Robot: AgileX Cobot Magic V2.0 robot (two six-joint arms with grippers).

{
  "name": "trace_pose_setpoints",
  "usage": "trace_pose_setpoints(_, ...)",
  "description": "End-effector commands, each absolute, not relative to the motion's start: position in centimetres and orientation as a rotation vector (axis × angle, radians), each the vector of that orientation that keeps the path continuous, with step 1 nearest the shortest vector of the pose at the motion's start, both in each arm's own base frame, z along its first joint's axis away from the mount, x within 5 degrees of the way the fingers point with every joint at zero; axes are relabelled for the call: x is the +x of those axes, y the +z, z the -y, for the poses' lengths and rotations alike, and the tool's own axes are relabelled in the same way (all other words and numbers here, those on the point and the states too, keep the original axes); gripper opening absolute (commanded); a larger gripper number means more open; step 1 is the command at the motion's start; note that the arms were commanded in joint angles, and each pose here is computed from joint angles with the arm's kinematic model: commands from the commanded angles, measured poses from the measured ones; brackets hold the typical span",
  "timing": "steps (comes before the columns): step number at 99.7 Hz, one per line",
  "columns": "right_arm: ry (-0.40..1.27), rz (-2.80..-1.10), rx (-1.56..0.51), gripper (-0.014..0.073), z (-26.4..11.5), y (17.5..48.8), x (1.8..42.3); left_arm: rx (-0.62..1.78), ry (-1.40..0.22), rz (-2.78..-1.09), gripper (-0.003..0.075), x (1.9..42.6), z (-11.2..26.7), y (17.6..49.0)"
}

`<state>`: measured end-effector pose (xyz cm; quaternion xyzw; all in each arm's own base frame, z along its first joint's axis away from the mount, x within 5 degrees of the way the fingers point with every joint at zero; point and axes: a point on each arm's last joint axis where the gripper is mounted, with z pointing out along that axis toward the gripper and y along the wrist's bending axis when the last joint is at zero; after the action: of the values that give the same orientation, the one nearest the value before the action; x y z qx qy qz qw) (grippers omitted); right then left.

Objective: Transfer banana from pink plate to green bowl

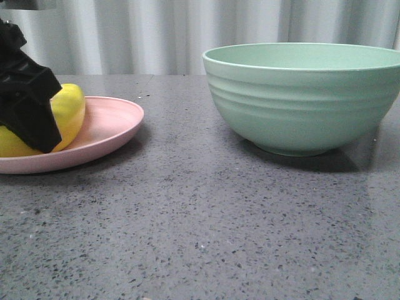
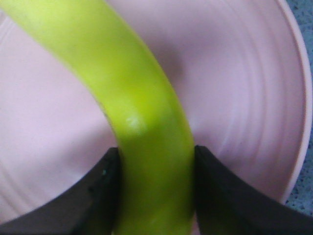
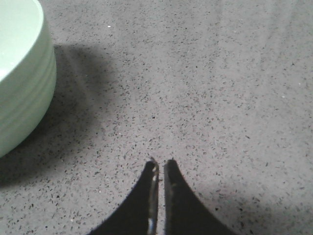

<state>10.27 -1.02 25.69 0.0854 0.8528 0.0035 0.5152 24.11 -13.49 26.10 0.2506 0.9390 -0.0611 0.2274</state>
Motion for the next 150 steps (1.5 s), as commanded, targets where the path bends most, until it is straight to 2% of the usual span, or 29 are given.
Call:
trace_pose_setpoints(1, -0.006, -1.971, 0.199, -0.0065, 1.2, 27.2, 10.8, 0.669, -0.206, -2.509, 0.0052, 24.1, 13.9, 27.8)
trace_pose_setpoints(8, -0.005, -1.977, 0.2, -0.0065, 1.2, 27.2, 10.7, 0.67, -0.205, -2.502, -0.002, 24.2, 13.9, 27.9)
trace_pose_setpoints(39, 0.039, -2.033, 0.092, -0.0046, 0.2, 31.3, 10.0, 0.772, -0.247, -2.422, -0.002, 24.0, 15.1, 30.7)
trace_pose_setpoints(46, 0.051, -2.011, 0.056, 0.0023, -0.1, 32.6, 9.8, 0.815, -0.267, -2.395, -0.002, 23.5, 16.0, 31.7)
trace_pose_setpoints(58, 0.084, -1.996, -0.006, 0.0199, -0.6, 34.7, 9.9, 0.884, -0.311, -2.319, -0.002, 22.2, 17.5, 33.4)
trace_pose_setpoints(72, 0.21, -2.055, -0.05, 0.0303, -1.8, 36.3, 11.5, 0.982, -0.362, -2.249, -0.002, 20.1, 19.2, 34.8)
trace_pose_setpoints(87, 0.388, -2.104, -0.108, 0.0315, -4.2, 37.6, 14.4, 1.077, -0.429, -2.206, -0.002, 18.0, 20.8, 35.9)
trace_pose_setpoints(117, 0.545, -2.194, -0.301, 0.0315, -10.4, 38.6, 21.1, 1.185, -0.535, -2.183, -0.002, 15.3, 22.7, 36.2)
trace_pose_setpoints(150, 0.71, -2.265, -0.285, 0.0316, -14.9, 38.2, 26.6, 1.194, -0.549, -2.176, -0.002, 15.0, 22.9, 36.3)
